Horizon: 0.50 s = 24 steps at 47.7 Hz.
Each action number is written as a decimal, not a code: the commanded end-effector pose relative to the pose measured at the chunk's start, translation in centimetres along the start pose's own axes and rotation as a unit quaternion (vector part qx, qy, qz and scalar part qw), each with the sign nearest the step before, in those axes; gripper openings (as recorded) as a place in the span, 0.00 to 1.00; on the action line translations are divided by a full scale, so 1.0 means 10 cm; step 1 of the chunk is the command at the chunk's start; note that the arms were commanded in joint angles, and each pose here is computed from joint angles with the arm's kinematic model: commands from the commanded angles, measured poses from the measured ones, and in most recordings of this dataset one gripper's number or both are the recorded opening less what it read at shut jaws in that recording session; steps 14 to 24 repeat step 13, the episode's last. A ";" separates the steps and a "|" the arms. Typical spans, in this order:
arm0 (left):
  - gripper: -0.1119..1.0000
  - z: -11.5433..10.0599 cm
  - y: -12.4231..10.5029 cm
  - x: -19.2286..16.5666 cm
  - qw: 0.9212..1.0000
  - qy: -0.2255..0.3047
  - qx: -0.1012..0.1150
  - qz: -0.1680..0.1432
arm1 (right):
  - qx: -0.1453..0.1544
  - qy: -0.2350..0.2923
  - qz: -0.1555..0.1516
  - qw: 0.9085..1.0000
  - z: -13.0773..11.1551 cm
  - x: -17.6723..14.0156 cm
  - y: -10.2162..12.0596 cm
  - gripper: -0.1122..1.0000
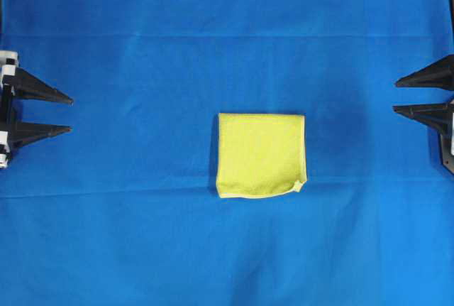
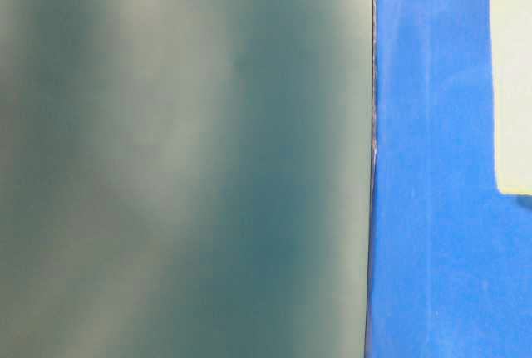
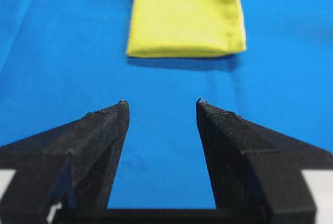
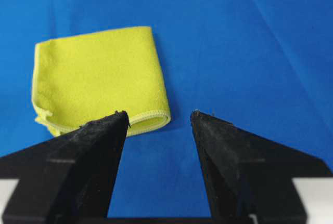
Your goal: Fold the yellow towel.
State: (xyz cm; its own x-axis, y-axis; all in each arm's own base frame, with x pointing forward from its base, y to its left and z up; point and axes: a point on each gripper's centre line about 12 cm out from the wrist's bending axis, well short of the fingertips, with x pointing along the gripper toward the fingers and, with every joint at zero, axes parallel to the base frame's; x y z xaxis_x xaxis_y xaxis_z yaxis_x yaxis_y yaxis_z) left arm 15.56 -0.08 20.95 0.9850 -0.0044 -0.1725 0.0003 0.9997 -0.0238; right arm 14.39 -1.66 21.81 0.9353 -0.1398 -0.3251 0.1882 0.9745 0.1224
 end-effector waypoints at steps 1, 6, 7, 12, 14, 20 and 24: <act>0.57 0.04 0.00 0.01 1.000 -0.005 -0.001 0.002 | 0.001 -0.001 0.001 1.000 0.04 0.01 0.01 0.61; 0.57 0.05 0.01 0.01 1.000 -0.006 -0.001 0.002 | 0.001 -0.001 0.001 1.000 0.04 0.01 0.01 0.61; 0.57 0.05 0.01 0.01 1.000 -0.007 -0.001 0.002 | 0.001 -0.001 0.001 1.000 0.04 0.01 0.01 0.61; 0.57 0.05 0.01 0.01 1.000 -0.006 -0.001 0.002 | 0.001 -0.001 0.001 1.000 0.04 0.01 0.01 0.61; 0.57 0.04 0.00 0.01 1.000 -0.005 0.000 0.002 | 0.001 0.000 0.001 1.000 0.04 0.01 0.01 0.61; 0.57 0.04 0.00 0.01 1.000 -0.005 0.000 0.002 | 0.001 0.000 0.001 1.000 0.04 0.01 0.01 0.61; 0.57 0.04 0.00 0.01 1.000 -0.005 0.000 0.002 | 0.001 0.000 0.001 1.000 0.04 0.01 0.01 0.61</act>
